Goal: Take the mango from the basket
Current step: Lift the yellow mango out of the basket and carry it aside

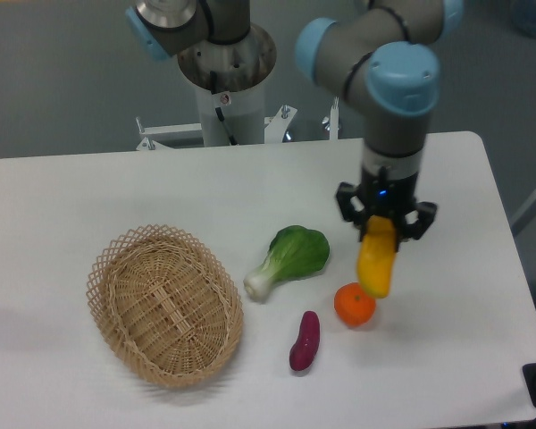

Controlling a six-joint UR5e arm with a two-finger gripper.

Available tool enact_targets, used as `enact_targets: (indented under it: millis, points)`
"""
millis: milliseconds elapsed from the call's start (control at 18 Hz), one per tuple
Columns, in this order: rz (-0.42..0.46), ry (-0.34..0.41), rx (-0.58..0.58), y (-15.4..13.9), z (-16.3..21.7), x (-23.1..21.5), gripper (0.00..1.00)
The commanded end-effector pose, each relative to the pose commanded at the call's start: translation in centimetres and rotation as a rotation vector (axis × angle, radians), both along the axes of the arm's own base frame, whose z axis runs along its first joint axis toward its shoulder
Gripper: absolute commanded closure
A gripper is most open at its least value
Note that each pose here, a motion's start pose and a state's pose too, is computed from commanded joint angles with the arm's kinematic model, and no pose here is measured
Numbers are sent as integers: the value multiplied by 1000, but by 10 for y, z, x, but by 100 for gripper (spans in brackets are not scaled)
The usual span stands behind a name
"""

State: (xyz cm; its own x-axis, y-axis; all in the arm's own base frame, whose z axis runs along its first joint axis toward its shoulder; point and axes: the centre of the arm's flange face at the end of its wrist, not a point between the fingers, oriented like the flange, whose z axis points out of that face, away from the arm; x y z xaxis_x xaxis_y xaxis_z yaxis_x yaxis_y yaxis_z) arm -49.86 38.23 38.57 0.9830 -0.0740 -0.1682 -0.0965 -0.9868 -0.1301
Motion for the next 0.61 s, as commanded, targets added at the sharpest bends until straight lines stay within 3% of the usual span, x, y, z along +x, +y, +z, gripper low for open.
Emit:
enact_targets:
  millis: [611]
  points:
    - [-53,12,-20,-26,-5,-30,45]
